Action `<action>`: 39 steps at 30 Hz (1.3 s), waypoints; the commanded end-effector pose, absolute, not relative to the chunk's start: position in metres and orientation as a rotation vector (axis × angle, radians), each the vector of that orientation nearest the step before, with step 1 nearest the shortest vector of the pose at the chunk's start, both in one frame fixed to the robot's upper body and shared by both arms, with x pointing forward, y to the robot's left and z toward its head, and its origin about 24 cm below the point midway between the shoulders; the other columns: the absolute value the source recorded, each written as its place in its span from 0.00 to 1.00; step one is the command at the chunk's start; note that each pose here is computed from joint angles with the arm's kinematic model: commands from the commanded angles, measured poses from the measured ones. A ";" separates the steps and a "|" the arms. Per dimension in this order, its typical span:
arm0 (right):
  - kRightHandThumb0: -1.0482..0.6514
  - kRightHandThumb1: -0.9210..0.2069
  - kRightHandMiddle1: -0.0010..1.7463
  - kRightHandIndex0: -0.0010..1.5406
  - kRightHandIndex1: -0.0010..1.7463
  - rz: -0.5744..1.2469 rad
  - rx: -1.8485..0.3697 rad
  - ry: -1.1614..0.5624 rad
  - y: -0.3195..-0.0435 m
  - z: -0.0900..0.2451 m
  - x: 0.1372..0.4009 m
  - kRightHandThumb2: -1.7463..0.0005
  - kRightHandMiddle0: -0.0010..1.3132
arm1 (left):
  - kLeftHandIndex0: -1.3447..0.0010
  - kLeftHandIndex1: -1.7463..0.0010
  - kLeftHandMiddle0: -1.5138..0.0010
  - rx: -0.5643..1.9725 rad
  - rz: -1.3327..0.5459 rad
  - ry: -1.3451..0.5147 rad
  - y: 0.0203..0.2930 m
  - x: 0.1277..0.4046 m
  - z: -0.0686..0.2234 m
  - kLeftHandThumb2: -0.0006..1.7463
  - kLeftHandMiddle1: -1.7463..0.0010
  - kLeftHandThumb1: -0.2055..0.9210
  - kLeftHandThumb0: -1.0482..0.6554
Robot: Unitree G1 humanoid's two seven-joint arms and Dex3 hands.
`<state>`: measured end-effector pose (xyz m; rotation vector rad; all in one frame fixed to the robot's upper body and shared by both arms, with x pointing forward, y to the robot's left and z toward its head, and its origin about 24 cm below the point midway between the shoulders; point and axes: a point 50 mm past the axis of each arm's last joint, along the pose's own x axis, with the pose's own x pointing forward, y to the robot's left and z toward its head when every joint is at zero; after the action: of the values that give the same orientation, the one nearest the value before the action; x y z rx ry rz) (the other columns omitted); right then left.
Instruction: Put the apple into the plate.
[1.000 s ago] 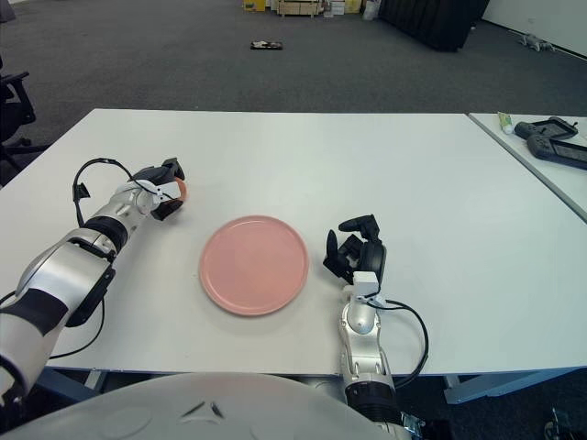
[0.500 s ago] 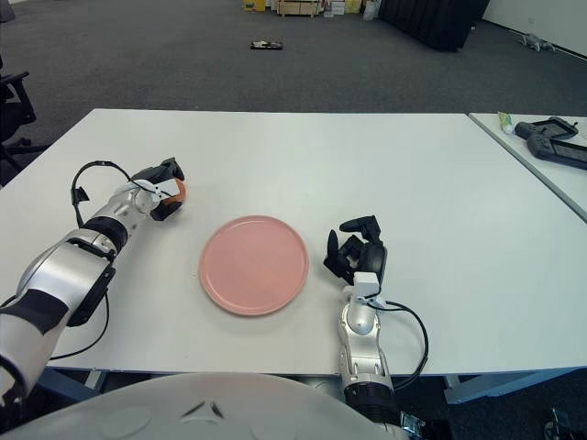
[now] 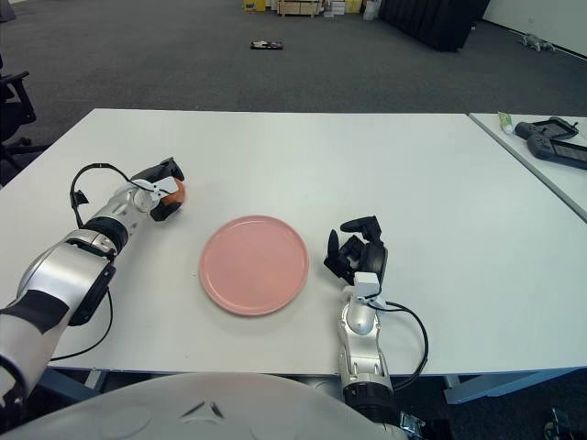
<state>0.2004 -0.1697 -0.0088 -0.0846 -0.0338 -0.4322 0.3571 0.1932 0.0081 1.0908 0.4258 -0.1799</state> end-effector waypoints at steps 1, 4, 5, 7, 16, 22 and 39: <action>0.37 0.33 1.00 0.65 1.00 -0.436 -0.076 -0.062 -0.170 -0.003 0.205 0.41 0.33 | 0.57 0.00 0.42 1.038 -0.214 0.563 0.198 0.337 -0.019 0.89 0.10 0.23 0.61; 0.37 0.33 1.00 0.65 1.00 -0.439 -0.073 -0.058 -0.170 -0.003 0.205 0.41 0.33 | 0.56 0.00 0.42 0.991 -0.209 0.543 0.191 0.342 -0.015 0.91 0.09 0.22 0.61; 0.37 0.33 1.00 0.65 1.00 -0.440 -0.072 -0.057 -0.170 -0.003 0.205 0.41 0.33 | 0.56 0.00 0.42 0.975 -0.206 0.537 0.189 0.343 -0.014 0.91 0.09 0.22 0.61; 0.37 0.33 1.00 0.64 1.00 -0.440 -0.068 -0.055 -0.170 -0.003 0.205 0.41 0.33 | 0.56 0.00 0.42 0.955 -0.198 0.532 0.190 0.343 -0.014 0.91 0.08 0.21 0.61; 0.37 0.33 1.00 0.64 1.00 -0.436 -0.060 -0.063 -0.169 -0.001 0.206 0.41 0.33 | 0.55 0.00 0.42 0.899 -0.179 0.421 0.183 0.363 0.015 0.93 0.08 0.20 0.61; 0.38 0.32 1.00 0.63 1.00 -0.434 -0.056 -0.063 -0.169 0.000 0.206 0.41 0.33 | 0.57 0.00 0.43 0.889 -0.189 0.340 0.178 0.375 0.034 0.90 0.09 0.23 0.62; 0.37 0.32 1.00 0.64 1.00 -0.428 -0.070 -0.060 -0.171 -0.001 0.208 0.41 0.33 | 0.60 0.00 0.47 0.859 -0.313 -0.152 0.138 0.388 0.092 0.87 0.07 0.28 0.62</action>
<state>0.2027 -0.1702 -0.0052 -0.0782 -0.0376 -0.4295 0.3819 0.1513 0.0650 0.8325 0.0165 -0.2977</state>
